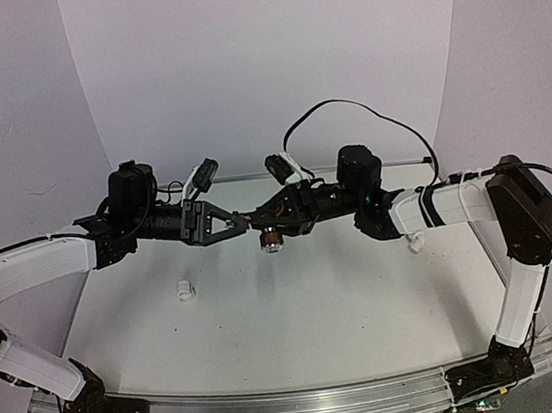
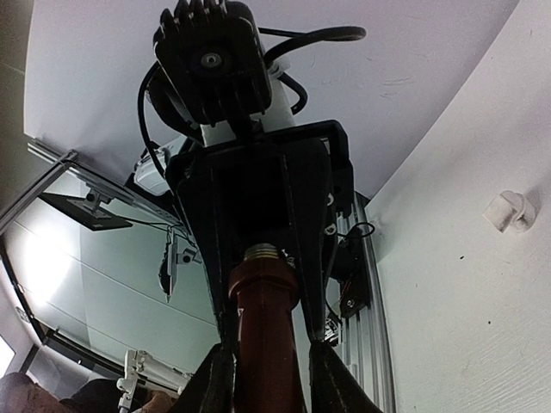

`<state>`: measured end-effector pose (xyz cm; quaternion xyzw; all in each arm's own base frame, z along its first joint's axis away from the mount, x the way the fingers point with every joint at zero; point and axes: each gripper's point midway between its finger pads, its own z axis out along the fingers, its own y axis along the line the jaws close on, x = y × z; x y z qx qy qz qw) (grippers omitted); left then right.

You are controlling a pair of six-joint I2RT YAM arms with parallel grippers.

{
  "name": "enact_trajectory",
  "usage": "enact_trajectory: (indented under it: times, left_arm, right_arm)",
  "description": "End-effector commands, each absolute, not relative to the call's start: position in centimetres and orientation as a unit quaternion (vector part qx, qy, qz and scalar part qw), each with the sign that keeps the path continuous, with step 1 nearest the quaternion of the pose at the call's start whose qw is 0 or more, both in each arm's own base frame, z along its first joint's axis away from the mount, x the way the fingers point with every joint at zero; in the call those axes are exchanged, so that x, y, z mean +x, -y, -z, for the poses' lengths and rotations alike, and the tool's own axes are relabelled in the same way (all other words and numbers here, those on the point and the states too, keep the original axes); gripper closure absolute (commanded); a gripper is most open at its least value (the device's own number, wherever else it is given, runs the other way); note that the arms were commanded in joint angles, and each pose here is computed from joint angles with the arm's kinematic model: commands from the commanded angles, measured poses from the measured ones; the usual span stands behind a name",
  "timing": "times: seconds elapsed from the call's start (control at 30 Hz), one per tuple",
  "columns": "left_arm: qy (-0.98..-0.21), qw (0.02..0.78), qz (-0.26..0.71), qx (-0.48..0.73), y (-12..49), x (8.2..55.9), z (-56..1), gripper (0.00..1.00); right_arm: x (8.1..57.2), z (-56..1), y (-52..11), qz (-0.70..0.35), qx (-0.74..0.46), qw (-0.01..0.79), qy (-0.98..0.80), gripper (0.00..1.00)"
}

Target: Install the water faucets

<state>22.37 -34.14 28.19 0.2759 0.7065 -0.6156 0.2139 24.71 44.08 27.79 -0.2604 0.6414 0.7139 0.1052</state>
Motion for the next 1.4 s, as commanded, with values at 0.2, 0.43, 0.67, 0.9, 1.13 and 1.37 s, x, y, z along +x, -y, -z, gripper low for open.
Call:
enact_trajectory:
  times: [0.2,0.43,0.67,0.9,1.13,1.37]
  left_arm:
    - [-0.684,0.256,0.618,0.293,34.3,23.0,-30.8,0.97]
    - [-0.733,0.249,0.588,0.234,32.4,23.6,-28.4,0.10]
    - [-0.905,0.240,0.347,0.062,24.8,26.0,-21.0,0.09]
    - [-0.967,0.191,0.148,-0.086,17.7,25.9,-16.3,0.10]
    - [-0.979,0.161,0.039,-0.116,16.6,28.8,-11.5,0.08]
    - [-0.986,0.119,-0.016,-0.115,17.0,30.4,-6.8,0.15]
  right_arm:
    - [23.9,-30.5,-44.4,-0.730,-0.290,0.136,-0.604,1.00]
    - [26.9,-25.8,-42.7,-0.615,-0.269,0.235,-0.703,1.00]
    - [33.5,-17.7,-33.1,-0.204,-0.232,0.361,-0.880,1.00]
    - [34.6,-19.3,-26.4,-0.081,-0.177,0.423,-0.885,1.00]
    - [33.2,-20.2,-28.1,-0.157,-0.195,0.406,-0.879,1.00]
    - [31.6,-21.0,-28.3,-0.196,-0.200,0.403,-0.871,1.00]
